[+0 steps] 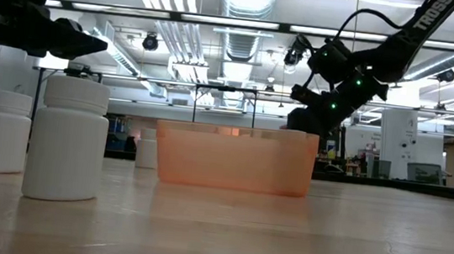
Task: Pick and place pill bottles into a basket
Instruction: Put the white medicine bottle into the orange bin
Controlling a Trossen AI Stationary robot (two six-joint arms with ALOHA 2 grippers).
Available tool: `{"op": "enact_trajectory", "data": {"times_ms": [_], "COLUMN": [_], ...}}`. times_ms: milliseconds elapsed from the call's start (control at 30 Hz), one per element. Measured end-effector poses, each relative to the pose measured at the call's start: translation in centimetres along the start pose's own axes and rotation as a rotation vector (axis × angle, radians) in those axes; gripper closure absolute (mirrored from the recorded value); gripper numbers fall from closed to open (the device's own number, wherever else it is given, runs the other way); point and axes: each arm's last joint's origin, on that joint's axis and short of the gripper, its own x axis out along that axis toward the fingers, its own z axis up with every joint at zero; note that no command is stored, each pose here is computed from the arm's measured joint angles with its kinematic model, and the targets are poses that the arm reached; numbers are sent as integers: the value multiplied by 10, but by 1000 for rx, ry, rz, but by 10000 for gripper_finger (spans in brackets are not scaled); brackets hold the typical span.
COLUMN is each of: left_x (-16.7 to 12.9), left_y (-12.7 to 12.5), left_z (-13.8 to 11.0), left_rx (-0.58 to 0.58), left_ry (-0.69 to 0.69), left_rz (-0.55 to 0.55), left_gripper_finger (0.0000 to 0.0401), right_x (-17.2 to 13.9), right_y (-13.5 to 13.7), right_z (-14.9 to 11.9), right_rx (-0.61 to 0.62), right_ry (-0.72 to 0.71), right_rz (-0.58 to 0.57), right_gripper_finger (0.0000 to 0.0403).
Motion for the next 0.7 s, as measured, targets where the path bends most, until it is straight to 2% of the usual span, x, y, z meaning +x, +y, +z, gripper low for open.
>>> {"op": "enact_trajectory", "data": {"times_ms": [333,700], "left_x": [0,0], "left_y": [0,0], "left_z": [0,0], "left_rx": [0,0], "left_ry": [0,0], "left_rz": [0,0], "left_gripper_finger": [183,183], "right_x": [-6,-50], "right_y": [8,36], "right_z": [4,21], "right_rx": [13,-94], "right_ry": [-22,-104], "right_rz": [126,232], "right_gripper_finger": [258,258]}}
